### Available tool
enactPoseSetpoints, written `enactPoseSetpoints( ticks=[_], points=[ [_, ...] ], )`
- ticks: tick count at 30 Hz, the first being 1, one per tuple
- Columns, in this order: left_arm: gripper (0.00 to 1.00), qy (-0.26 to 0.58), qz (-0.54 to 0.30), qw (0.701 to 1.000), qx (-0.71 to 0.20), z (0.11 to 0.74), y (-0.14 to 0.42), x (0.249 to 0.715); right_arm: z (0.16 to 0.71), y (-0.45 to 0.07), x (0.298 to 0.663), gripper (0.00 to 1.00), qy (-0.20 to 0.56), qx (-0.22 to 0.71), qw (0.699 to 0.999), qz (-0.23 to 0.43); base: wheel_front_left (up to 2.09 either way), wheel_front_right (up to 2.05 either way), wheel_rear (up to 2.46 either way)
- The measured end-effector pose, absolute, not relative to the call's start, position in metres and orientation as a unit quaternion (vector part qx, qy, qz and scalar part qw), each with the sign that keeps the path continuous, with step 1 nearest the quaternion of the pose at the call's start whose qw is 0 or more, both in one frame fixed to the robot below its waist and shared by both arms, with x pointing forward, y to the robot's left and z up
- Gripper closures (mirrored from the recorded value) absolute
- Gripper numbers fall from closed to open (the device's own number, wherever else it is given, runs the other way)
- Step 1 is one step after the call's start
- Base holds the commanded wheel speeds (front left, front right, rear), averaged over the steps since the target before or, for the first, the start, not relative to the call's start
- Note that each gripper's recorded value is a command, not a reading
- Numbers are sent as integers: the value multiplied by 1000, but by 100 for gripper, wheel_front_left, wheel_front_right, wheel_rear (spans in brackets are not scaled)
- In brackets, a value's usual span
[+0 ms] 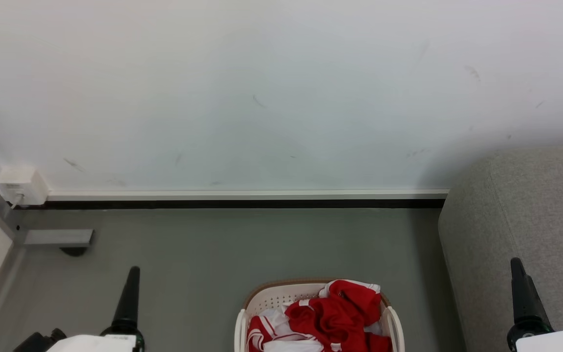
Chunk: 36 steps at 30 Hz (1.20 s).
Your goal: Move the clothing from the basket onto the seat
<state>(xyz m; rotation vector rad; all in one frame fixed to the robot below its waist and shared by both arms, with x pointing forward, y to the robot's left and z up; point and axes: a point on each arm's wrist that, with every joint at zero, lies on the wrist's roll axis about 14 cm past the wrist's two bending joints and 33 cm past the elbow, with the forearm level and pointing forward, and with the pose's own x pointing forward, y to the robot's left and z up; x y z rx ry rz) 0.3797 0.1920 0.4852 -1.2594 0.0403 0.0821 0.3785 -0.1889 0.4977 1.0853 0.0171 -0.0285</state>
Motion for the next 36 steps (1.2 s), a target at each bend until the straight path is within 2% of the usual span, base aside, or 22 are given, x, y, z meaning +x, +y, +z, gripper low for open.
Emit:
enactPoseSetpoints(
  ticks=[8, 17, 36],
  points=[
    [0, 24, 34, 859, -510, 488, 188, 380, 501, -183, 376, 0, 6, 429, 903, -1, 0, 0, 0],
    [0, 26, 27, 911, -412, 490, 182, 378, 506, -180, 376, 0, -1, 347, 938, 10, 0, 0, 0],
    [0, 6, 11, 965, -261, 498, 178, 377, 501, -174, 372, 0, -1, 220, 975, 24, 0, 0, 0]
  ],
)
